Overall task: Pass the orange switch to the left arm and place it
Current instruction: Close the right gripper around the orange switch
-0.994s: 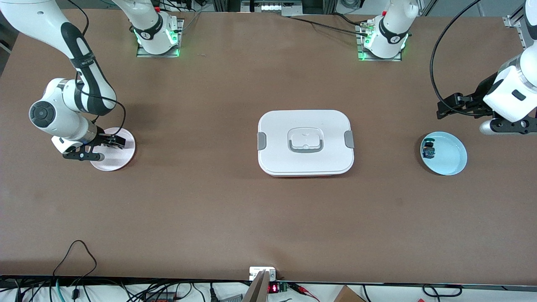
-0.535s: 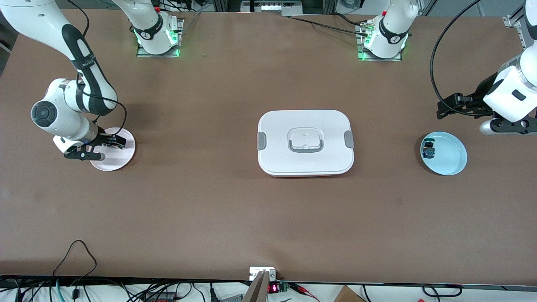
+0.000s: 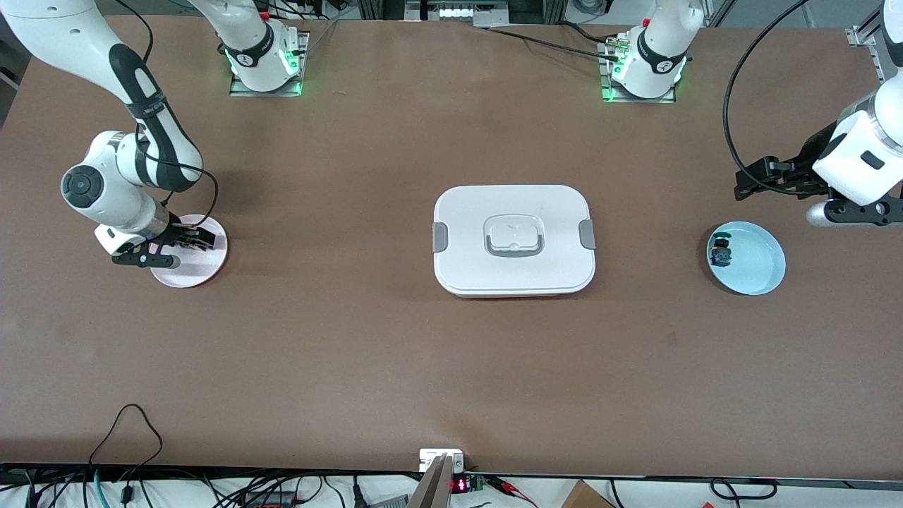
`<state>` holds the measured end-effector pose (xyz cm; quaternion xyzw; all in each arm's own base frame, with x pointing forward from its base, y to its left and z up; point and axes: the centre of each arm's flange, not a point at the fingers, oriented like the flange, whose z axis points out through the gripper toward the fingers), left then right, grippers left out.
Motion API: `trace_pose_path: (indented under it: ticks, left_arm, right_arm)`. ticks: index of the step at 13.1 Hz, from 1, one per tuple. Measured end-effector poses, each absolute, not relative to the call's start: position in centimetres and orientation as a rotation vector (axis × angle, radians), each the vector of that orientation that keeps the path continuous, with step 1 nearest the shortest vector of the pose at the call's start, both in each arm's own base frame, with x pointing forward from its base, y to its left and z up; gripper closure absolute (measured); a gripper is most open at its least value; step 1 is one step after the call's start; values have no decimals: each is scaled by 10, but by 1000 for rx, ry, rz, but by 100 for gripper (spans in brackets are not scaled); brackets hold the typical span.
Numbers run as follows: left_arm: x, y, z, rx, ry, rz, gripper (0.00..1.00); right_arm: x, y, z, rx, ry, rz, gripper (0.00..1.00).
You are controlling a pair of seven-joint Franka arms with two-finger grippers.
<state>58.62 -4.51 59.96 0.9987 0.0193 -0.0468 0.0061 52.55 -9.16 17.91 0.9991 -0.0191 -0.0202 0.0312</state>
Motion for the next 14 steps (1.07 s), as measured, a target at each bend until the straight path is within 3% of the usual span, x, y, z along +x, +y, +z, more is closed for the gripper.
trace_pose_path:
  ticks: [2,4,5,11,14]
  left_arm:
    - [586,-45,600,3125,60,-147,0]
    - [586,-45,600,3125,60,-147,0]
    - [586,-45,600,3125,60,-147,0]
    - [586,-45,600,3125,60,-147,0]
    - [586,-45,600,3125,61,-147,0]
  right_arm:
    - [525,-92,179,3078,-50,-60,0]
    - [525,-92,179,3079,-22,-58,23]
    - [526,-92,180,3079,-11,-56,27]
    - [527,-93,186,3078,-5,-86,27]
    - [545,-90,228,3072,2,-177,27]
